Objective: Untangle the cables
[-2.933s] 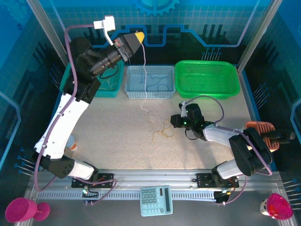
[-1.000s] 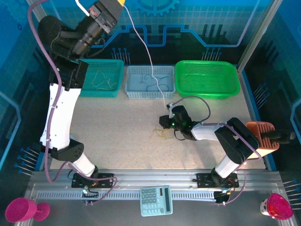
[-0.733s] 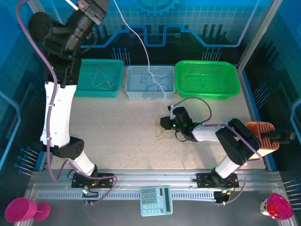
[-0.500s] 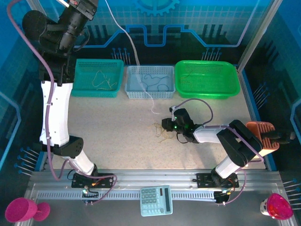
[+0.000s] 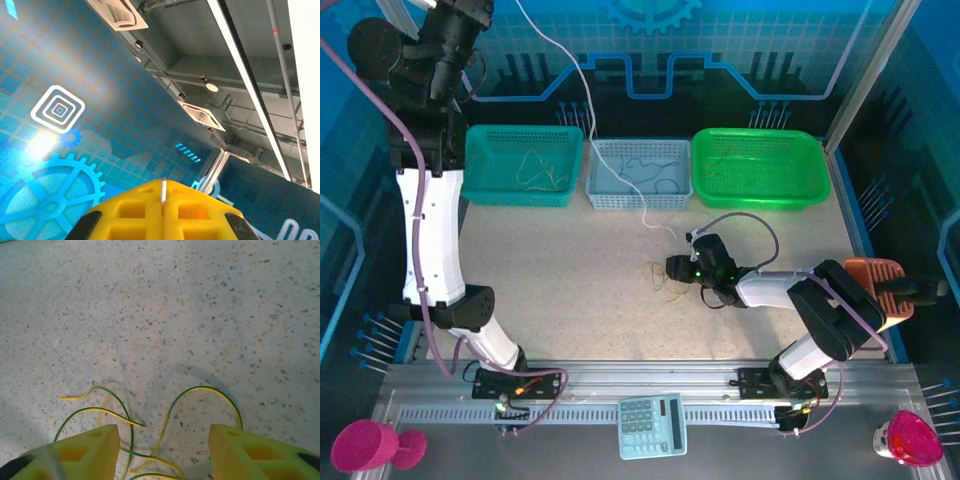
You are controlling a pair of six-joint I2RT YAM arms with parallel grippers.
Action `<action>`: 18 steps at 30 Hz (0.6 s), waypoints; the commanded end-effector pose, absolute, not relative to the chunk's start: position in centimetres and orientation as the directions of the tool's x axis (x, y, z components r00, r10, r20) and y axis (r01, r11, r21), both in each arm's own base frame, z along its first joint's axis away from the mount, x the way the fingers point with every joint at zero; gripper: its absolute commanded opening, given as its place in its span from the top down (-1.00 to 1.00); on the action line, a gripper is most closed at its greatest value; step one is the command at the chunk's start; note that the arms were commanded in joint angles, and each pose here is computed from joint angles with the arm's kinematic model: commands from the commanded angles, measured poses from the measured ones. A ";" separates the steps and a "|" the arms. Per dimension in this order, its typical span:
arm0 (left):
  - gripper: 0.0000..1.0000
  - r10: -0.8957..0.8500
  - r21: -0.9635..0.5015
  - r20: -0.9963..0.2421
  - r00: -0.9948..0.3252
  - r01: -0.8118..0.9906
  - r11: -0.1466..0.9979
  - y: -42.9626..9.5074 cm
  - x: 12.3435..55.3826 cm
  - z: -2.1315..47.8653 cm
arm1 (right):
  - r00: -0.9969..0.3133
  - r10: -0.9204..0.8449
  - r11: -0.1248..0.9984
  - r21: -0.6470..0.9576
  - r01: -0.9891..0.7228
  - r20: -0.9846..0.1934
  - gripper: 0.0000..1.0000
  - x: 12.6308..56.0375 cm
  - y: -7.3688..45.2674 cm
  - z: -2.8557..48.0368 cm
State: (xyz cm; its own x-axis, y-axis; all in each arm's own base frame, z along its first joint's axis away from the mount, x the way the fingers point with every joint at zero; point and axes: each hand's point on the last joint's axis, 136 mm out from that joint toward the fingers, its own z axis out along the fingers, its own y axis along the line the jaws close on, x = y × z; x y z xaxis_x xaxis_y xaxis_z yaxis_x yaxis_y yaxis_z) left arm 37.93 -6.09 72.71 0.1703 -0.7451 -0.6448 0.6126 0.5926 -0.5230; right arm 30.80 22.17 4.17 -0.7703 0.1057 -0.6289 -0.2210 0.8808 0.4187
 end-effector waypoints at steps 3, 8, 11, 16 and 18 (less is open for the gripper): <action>1.00 -0.763 -0.509 -0.597 0.247 0.619 0.598 -4.2 37.4 74.5 | -0.767 0.106 0.899 0.391 -0.198 -0.632 -0.05 30.5 21.0 4.1; 1.00 -0.756 -0.501 -0.590 0.283 0.606 0.618 -3.0 37.6 74.8 | -0.770 0.103 0.905 0.381 -0.190 -0.630 -0.31 30.4 20.7 4.1; 1.00 -0.733 -0.489 -0.601 0.318 0.579 0.652 -2.3 38.0 74.7 | -0.769 0.103 0.902 0.386 -0.195 -0.631 -0.31 30.4 20.8 4.3; 1.00 -0.668 -0.460 -0.633 0.391 0.504 0.731 -0.7 38.9 74.2 | -0.766 0.097 0.885 0.406 -0.225 -0.635 -0.39 30.4 21.4 5.6; 1.00 -0.645 -0.453 -0.644 0.411 0.475 0.754 -0.1 39.5 73.8 | -0.754 0.098 0.877 0.415 -0.243 -0.650 -0.48 30.7 21.7 6.7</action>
